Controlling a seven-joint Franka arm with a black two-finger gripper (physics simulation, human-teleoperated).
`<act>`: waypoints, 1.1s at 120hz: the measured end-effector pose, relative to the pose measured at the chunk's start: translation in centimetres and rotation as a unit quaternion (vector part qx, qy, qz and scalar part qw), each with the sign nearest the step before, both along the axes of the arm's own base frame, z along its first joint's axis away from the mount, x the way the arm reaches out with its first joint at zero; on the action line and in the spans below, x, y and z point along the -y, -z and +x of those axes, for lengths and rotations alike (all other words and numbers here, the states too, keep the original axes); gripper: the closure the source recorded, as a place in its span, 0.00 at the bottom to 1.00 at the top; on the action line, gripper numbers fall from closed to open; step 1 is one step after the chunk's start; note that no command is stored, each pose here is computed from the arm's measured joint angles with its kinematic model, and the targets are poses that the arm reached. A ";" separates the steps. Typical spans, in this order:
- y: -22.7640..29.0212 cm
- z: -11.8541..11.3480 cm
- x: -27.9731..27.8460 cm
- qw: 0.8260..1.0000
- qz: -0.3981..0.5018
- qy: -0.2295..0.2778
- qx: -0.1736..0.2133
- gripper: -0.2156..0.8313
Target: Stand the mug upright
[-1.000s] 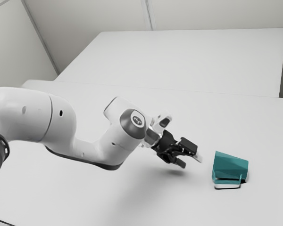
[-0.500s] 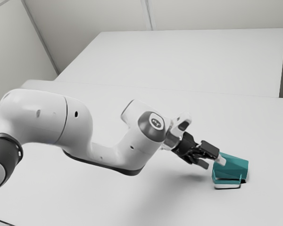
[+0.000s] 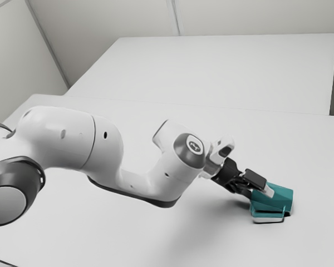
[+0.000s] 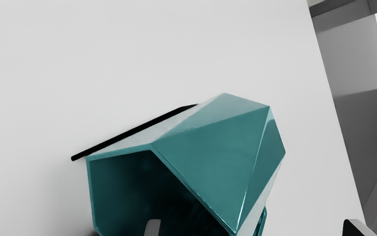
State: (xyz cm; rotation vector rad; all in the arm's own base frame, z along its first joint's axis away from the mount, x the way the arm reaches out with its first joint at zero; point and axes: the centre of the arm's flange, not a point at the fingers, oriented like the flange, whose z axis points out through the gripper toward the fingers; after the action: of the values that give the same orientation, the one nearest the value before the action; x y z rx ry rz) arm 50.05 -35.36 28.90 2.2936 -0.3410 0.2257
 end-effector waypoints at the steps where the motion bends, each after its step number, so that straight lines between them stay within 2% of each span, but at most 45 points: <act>1: 0.0 0.0 0.0 1.000 0.000 0.000 0.001 0.21; 97: 2.5 0.8 1.4 1.000 -0.023 0.009 0.012 0.21; 109: 2.7 0.8 1.6 0.999 -0.024 0.013 0.016 0.24; 132: 2.9 0.9 1.5 0.999 -0.027 0.014 0.019 0.38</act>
State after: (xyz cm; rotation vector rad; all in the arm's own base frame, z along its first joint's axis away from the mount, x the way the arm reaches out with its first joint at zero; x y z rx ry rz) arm 50.98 -36.82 25.98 2.2314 -0.3823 0.2613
